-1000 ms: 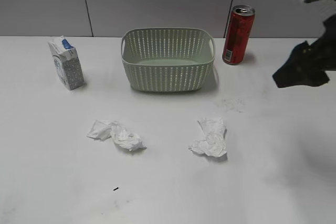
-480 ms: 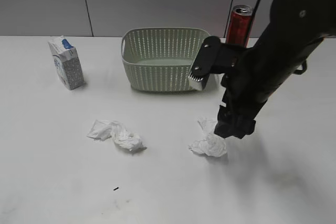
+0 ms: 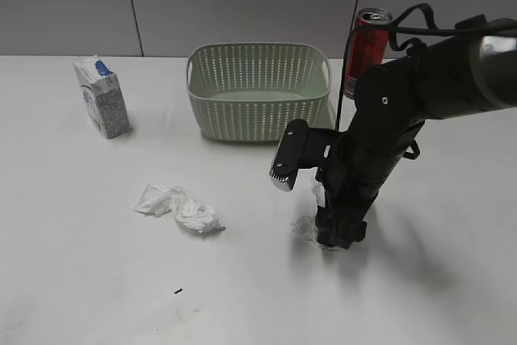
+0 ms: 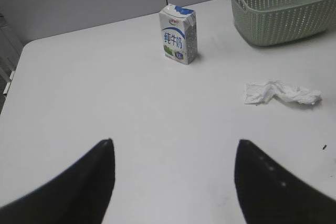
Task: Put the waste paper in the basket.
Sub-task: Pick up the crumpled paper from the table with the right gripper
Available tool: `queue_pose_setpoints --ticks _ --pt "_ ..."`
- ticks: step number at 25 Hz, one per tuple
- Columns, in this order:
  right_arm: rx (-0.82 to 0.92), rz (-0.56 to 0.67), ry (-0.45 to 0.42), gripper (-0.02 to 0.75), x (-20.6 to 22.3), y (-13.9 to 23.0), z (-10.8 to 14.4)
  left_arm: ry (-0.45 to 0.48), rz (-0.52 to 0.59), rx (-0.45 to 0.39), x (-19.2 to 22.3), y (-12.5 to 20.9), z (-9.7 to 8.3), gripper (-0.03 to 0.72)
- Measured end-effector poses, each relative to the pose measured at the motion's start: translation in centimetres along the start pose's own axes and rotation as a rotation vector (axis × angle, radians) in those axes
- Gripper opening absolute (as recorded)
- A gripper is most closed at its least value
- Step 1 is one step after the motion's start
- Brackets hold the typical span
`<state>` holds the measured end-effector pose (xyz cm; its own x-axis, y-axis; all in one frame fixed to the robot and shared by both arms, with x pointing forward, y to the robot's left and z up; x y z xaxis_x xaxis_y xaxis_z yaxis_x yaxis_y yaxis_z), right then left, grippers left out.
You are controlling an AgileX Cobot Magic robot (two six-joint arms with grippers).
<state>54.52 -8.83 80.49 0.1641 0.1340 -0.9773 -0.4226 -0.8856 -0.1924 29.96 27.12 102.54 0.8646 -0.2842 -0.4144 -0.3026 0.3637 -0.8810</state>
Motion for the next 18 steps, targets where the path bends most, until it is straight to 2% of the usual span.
queue_pose_setpoints --ticks 5,7,9,14,15,18 --pt "0.003 -0.005 0.002 0.572 0.2 -0.2 -0.1 0.0 0.003 0.0 0.1 0.1 0.0 0.522" --pt "0.004 -0.003 -0.001 0.55 0.2 -0.2 -0.1 0.002 0.008 0.0 0.2 0.2 0.0 0.522" --pt "0.014 0.005 -0.013 0.475 0.2 -0.1 0.1 0.002 0.009 0.0 0.2 0.2 0.0 0.522" --pt "0.08 0.004 -0.059 0.09 0.3 -0.1 0.9 0.002 0.009 0.0 0.2 0.2 0.0 0.521" --pt "0.097 0.002 -0.07 0.066 0.2 -0.2 1.1 0.002 0.009 0.0 0.2 0.2 0.0 0.521" --pt "0.148 -0.01 -0.106 0.067 -0.4 -0.5 1.7 0.002 0.009 0.0 0.2 0.2 0.0 0.521"
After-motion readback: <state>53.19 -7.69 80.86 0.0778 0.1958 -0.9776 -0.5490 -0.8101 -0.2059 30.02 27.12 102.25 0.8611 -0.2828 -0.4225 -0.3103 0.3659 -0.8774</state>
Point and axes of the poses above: a point on each arm's last joint axis where the gripper is mounted, x pointing out along that axis toward the gripper, z along the wrist's bending axis when the last joint is at zero, y = z × x, the point moved 8 cm from there along x, pointing out along that axis toward the gripper, and after that the axes turned 10 degrees about x, right-handed, at the moved point
